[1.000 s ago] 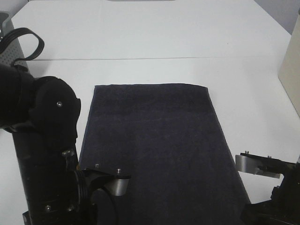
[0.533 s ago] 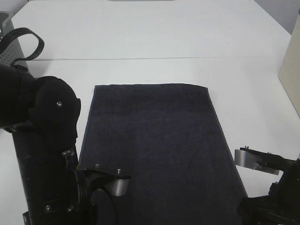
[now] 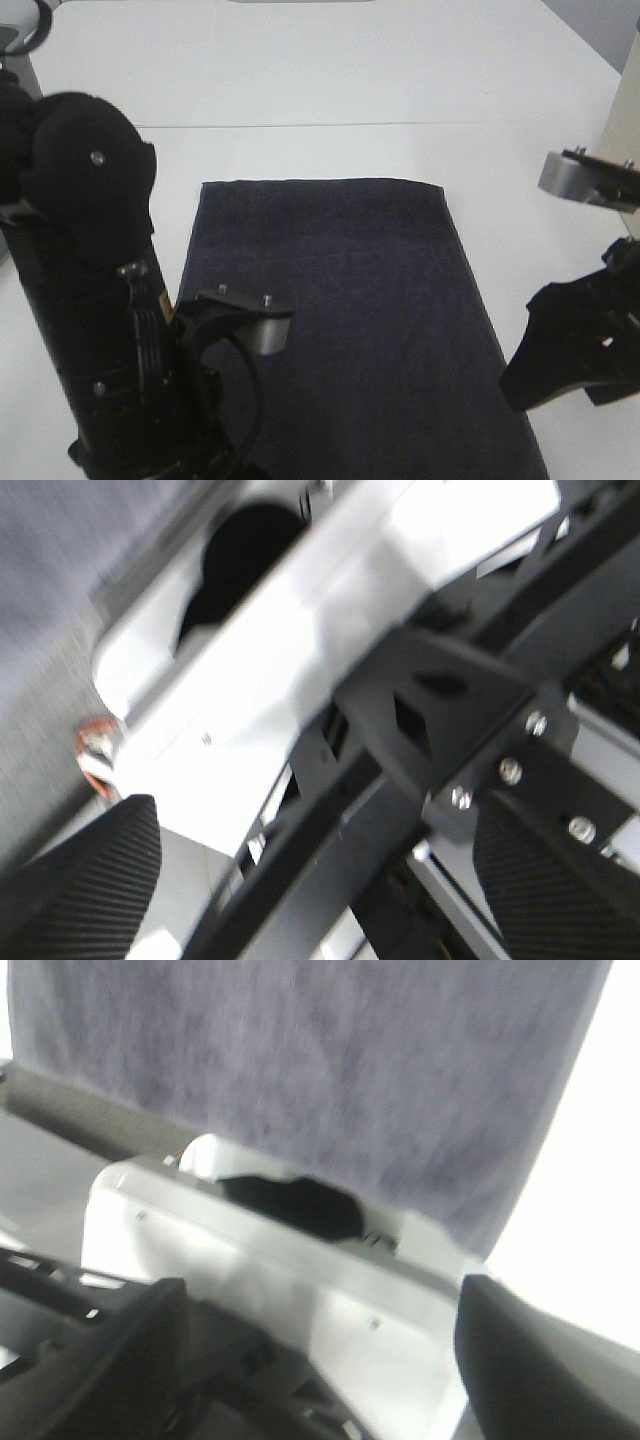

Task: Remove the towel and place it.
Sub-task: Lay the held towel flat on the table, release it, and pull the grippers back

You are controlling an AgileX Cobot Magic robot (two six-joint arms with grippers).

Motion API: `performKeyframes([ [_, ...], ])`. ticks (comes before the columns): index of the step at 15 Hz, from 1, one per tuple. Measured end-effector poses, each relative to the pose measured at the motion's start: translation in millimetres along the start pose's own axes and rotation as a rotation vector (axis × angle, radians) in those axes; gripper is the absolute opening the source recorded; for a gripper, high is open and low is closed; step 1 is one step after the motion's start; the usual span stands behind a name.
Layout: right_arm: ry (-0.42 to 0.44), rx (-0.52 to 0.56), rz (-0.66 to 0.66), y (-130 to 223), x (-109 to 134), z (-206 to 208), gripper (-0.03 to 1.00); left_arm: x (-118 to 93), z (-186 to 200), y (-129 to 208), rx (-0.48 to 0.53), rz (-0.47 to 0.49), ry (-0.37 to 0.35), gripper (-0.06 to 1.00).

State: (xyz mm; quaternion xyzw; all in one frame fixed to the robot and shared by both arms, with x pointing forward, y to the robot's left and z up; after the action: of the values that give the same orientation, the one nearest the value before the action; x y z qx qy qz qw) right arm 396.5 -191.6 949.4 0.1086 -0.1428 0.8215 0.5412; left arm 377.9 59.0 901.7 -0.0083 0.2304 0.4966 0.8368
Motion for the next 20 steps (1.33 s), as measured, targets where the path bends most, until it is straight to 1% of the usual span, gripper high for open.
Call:
performKeyframes([
  [1,0.045,-0.034,0.029,-8.0,-3.6,9.9,0.72,0.6,12.5,-9.7,-0.047,-0.001,0.006,0.8],
  [2,0.085,-0.075,0.03,-18.1,-8.3,22.0,0.72,5.1,24.9,-19.6,-0.089,0.005,0.006,0.8],
  [4,0.127,-0.168,-0.045,-38.5,-25.7,48.7,0.72,23.0,53.0,-41.3,-0.179,0.023,0.001,0.8],
  [6,0.145,-0.252,-0.132,-57.6,-53.3,75.7,0.71,43.3,87.2,-62.3,-0.288,0.041,0.012,0.8],
  [7,0.121,-0.281,-0.188,-67.4,-68.4,85.7,0.7,57.6,110.8,-73.5,-0.361,0.045,0.01,0.8],
  [8,0.107,-0.29,-0.219,-73.8,-76.7,87.5,0.7,70.3,126.2,-79.7,-0.412,0.066,0.008,0.8],
  [10,0.116,-0.255,-0.182,-77.5,-88.0,79.4,0.7,97.0,154.4,-91.4,-0.531,0.114,-0.008,0.8],
  [11,0.121,-0.258,-0.179,-81.0,-91.8,76.1,0.7,110.7,164.2,-94.7,-0.578,0.145,-0.017,0.8],
  [13,0.105,-0.27,-0.188,-93.6,-97.5,71.1,0.7,138.3,178.5,-99.9,-0.624,0.208,-0.024,0.8],
  [15,0.052,-0.221,-0.143,-108.9,-101.0,64.8,0.7,160.7,185.7,-113.2,-0.644,0.223,-0.037,0.8],
  [17,-0.037,-0.192,-0.101,-141.6,-105.9,62.7,0.7,175.8,189.1,-133.0,-0.653,0.213,-0.048,0.82],
  [18,-0.076,-0.18,-0.085,-159.1,-110.8,60.2,0.71,181.5,187.4,-146.0,-0.646,0.207,-0.047,0.85],
  [20,-0.118,-0.152,-0.064,-196.7,-130.5,48.7,0.72,195.0,178.1,-173.1,-0.621,0.206,-0.04,0.91],
])
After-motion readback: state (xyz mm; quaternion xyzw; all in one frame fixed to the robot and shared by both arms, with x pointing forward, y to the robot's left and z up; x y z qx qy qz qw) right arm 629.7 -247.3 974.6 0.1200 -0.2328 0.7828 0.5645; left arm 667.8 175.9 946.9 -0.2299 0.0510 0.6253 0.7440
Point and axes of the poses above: a point on each arm's last joint axis where the gripper is mounted, z pointing back along that axis away from the gripper, x along the wrist's bending axis when the last joint is at zero, y = z × x, the point moved 6 cm from there along -z, pointing out along that axis toward the gripper, and after that the axes turned 9 degrees about z, right-handed, at the moved point
